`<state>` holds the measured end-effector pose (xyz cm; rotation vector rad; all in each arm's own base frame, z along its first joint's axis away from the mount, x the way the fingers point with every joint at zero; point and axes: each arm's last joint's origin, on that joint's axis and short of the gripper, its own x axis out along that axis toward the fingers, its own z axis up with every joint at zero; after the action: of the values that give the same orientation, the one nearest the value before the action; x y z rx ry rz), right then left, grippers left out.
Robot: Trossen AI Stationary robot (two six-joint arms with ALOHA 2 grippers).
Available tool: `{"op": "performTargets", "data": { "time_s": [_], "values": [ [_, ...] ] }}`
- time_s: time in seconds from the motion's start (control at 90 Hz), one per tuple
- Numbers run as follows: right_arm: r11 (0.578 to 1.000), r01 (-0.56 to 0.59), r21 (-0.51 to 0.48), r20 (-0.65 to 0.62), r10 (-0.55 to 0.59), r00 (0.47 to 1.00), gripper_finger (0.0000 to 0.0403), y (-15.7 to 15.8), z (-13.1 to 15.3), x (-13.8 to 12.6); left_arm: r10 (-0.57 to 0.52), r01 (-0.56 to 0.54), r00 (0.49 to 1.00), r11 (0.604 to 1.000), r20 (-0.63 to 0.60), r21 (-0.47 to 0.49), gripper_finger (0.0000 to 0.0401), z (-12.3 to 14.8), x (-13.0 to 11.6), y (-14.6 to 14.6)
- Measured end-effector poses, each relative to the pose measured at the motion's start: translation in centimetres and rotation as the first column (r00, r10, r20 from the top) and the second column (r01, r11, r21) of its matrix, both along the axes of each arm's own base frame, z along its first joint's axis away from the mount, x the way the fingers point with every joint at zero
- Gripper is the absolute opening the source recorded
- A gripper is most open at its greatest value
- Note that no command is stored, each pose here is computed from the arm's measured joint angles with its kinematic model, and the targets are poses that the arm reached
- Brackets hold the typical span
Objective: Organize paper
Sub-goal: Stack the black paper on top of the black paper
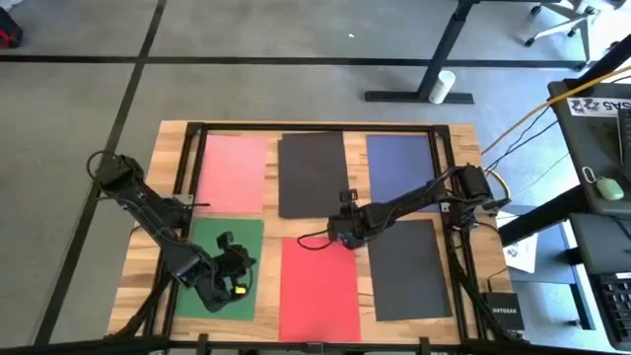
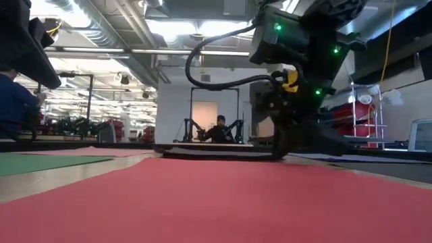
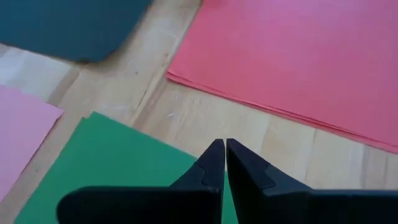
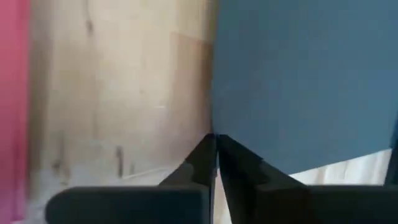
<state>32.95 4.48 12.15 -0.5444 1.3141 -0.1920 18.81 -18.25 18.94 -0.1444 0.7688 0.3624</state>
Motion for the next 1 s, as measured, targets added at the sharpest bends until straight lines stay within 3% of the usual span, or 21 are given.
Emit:
{"op": "performTargets", "data": {
  "time_s": [0.178,0.367,0.689,1.0],
  "values": [
    [1.000,0.006,0.029,-0.008,-0.006,1.000,0.0000,0.7,2.0,0.6,0.001,-0.001,1.000,1.000,0.001,-0.002,0.0000,0.0,0.0,0.0],
    [0.998,0.011,0.064,0.046,-0.014,0.999,0.0000,1.5,6.6,0.3,0.003,-0.003,1.000,1.000,0.001,-0.004,0.0000,0.0,0.0,0.0],
    [0.974,0.121,0.190,-0.018,-0.120,0.993,0.0000,3.4,14.1,-4.6,0.003,-0.003,1.000,1.000,0.002,-0.004,0.0000,0.0,0.0,0.0],
    [0.932,0.208,0.297,-0.150,-0.170,0.974,0.0000,8.4,15.6,-9.0,0.007,-0.007,1.000,1.000,0.004,-0.008,0.0000,0.0,0.0,0.0]
  ]
}}
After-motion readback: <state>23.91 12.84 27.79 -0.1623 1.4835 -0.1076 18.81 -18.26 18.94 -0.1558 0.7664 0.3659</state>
